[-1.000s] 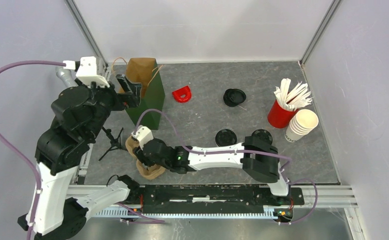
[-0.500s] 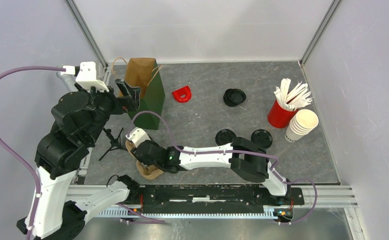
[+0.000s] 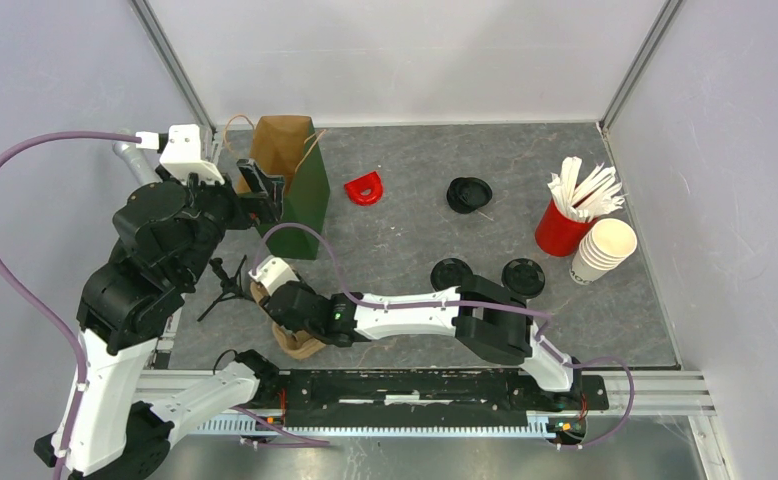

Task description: Pack the takeout coffee

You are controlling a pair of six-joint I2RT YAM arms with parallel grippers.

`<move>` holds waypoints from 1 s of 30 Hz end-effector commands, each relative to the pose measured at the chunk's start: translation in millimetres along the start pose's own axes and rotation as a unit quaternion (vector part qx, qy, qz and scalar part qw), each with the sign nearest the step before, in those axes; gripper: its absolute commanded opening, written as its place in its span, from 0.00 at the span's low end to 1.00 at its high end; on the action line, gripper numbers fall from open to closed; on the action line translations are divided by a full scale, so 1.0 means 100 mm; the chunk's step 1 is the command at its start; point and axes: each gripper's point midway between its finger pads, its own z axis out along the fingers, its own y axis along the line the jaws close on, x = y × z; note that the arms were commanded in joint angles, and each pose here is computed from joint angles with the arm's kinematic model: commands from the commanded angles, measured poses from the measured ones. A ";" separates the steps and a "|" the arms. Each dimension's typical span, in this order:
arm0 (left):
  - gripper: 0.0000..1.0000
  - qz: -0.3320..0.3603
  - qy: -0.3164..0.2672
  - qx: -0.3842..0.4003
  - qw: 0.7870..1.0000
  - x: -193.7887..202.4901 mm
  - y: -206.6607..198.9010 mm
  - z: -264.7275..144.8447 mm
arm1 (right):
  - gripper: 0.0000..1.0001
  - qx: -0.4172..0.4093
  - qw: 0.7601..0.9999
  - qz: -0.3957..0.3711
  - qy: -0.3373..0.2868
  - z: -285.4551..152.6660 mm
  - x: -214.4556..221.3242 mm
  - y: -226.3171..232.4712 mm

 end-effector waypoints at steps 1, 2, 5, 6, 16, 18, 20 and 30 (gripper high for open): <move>1.00 -0.003 -0.025 -0.004 1.000 -0.12 0.02 0.00 | 0.53 0.010 1.000 0.010 -0.012 0.06 -0.10 0.02; 1.00 -0.002 -0.023 -0.005 1.000 -0.11 0.02 0.00 | 0.51 0.012 1.000 0.011 -0.012 0.07 -0.10 0.01; 1.00 0.001 -0.023 -0.008 1.000 -0.10 0.03 0.01 | 0.46 0.016 1.000 0.009 -0.015 0.06 -0.12 -0.01; 1.00 0.001 -0.022 -0.008 1.000 -0.09 0.03 0.01 | 0.44 0.017 1.000 0.009 -0.016 0.05 -0.13 -0.01; 1.00 0.007 -0.023 -0.018 1.000 -0.08 0.07 0.02 | 0.38 0.001 0.998 0.022 -0.066 -0.23 -0.54 -0.03; 1.00 0.007 -0.025 -0.019 0.999 -0.10 0.07 0.02 | 0.37 -0.002 0.997 0.025 -0.078 -0.28 -0.62 -0.04; 1.00 0.006 -0.025 -0.019 0.999 -0.10 0.07 0.02 | 0.37 -0.005 0.996 0.029 -0.089 -0.32 -0.68 -0.04; 1.00 0.008 -0.021 -0.020 1.000 -0.09 0.06 0.05 | 0.36 -0.036 0.991 0.042 -0.123 -0.40 -0.72 0.01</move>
